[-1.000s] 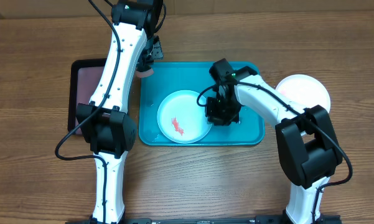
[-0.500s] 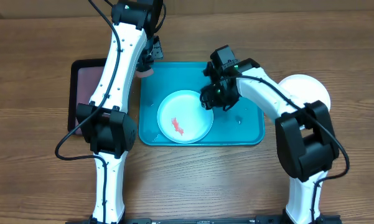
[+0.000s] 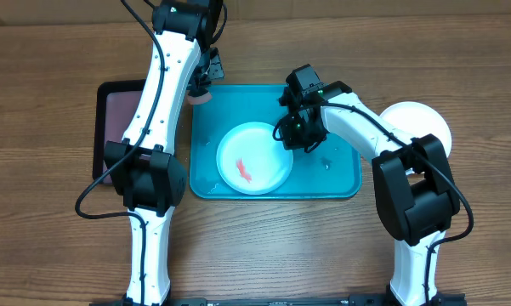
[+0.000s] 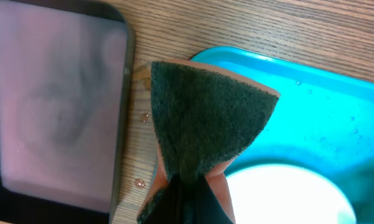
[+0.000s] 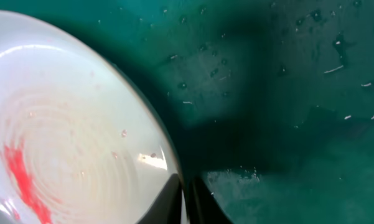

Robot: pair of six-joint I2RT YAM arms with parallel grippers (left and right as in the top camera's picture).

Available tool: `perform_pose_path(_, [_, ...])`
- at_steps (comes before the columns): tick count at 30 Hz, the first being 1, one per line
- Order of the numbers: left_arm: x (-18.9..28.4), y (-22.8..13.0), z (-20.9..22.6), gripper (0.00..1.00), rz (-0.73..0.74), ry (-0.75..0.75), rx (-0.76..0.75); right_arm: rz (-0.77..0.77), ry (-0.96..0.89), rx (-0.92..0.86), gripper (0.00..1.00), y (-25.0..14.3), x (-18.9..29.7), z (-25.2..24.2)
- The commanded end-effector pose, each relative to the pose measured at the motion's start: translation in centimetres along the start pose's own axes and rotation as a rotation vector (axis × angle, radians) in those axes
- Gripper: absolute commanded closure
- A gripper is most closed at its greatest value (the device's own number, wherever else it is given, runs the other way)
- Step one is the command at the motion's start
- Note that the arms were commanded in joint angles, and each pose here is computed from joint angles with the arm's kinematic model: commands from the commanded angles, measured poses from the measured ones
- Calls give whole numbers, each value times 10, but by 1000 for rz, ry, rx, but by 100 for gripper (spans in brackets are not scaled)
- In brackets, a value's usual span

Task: Clean dirty plates on tray and stack at the side
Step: 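Lower the sponge in the left gripper onto the blue plate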

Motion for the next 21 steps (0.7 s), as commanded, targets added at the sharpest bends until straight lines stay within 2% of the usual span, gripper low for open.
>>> perform_pose_path(1, [0, -3, -4, 96, 5, -9, -25, 2, -11, -291, 96, 2, -1, -2])
perform_pose_path(5, [-3, -4, -6, 96, 14, -12, -28, 1, -48, -557, 96, -4, -6, -8])
perform_pose_path(9, [-14, -9, -10, 96, 44, -5, -38, -5, -37, -554, 95, -4, -10, -8])
perform_pose_path(12, [-24, -15, -16, 96, 75, -8, -52, -6, -38, -528, 80, -4, -10, -8])
perform_pose_path(15, [-35, -23, -24, 96, 116, -19, -79, -21, -33, -500, 77, 0, -10, -8])
perform_pose_path(17, [-42, -28, -29, 96, 140, -27, -112, -37, -30, -496, 78, 4, -10, -8])
perform_pose_path(18, [-42, -30, -30, 96, 147, -28, -122, -45, -28, -495, 82, 5, -10, -8])
perform_pose_path(20, [-50, -38, -32, 96, 176, -12, -146, -58, -23, -492, 96, 8, -11, -8])
perform_pose_path(21, [-52, -40, -32, 96, 185, -6, -152, -58, -23, -492, 96, 7, -12, -9])
Point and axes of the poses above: each gripper's point midway between its finger pads, its own x axis back along the fingers, its own z axis along the line the jaws close on, y = z × x, the point moved 2 cm from there along x, back along the fingers, and after that the axes turned 7 degrees about x, right-handed, at the moved point
